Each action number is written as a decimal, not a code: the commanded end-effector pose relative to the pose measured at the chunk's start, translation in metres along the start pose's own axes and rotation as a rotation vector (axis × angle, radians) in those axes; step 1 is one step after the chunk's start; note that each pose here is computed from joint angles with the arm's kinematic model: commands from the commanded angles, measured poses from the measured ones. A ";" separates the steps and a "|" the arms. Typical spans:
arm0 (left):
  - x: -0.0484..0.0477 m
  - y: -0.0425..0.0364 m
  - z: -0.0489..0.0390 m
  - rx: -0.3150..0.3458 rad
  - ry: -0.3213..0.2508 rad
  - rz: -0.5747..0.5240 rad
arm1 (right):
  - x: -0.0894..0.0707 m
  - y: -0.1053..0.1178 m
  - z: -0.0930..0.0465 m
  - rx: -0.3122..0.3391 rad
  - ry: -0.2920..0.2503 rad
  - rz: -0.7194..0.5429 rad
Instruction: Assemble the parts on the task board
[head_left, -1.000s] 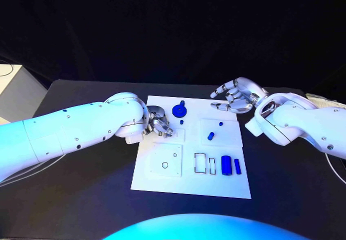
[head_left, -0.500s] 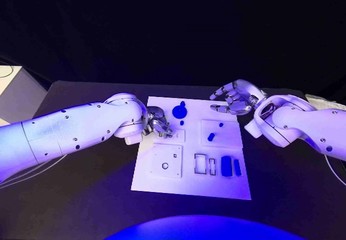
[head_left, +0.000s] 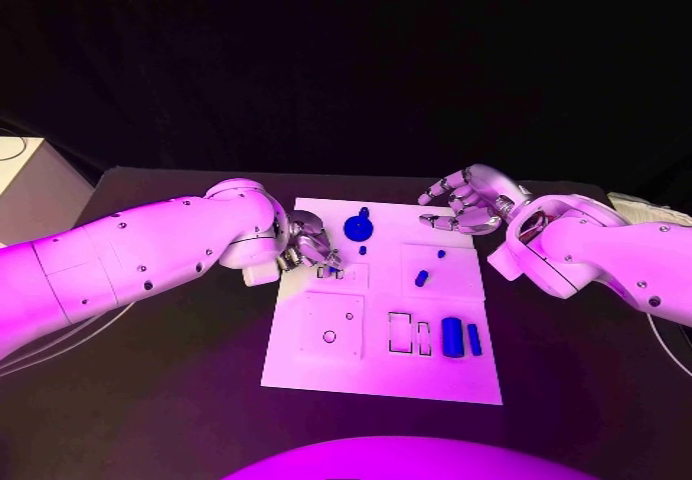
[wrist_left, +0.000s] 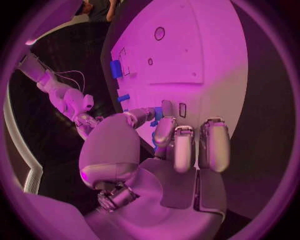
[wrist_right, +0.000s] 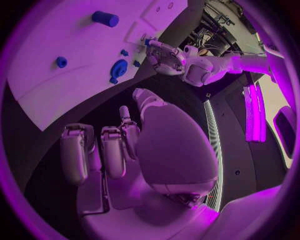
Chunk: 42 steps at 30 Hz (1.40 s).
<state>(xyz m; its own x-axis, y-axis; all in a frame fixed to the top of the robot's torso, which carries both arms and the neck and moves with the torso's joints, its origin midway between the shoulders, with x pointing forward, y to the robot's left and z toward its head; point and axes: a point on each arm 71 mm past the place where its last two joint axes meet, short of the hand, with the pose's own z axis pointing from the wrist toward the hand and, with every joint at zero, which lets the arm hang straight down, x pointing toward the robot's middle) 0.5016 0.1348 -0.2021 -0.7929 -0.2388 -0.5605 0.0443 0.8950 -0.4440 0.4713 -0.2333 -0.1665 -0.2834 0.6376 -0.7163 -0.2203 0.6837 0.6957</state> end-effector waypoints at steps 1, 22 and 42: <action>0.0047 -0.0054 0.0000 0.048 0.121 -0.026 | 0.001 0.000 0.001 -0.012 0.015 -0.003; -0.0305 -0.0261 0.0026 -0.003 0.197 0.081 | 0.002 -0.003 0.003 -0.002 0.012 -0.004; -0.0291 -0.0413 0.0170 -0.053 0.119 0.171 | 0.016 -0.008 0.007 -0.017 0.012 -0.015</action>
<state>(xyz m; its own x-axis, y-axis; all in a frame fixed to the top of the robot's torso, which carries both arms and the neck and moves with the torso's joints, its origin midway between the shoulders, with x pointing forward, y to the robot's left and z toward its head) 0.5324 0.1014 -0.1808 -0.8593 -0.0454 -0.5095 0.1433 0.9348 -0.3251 0.4757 -0.2281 -0.1842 -0.2977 0.6318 -0.7156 -0.2060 0.6895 0.6944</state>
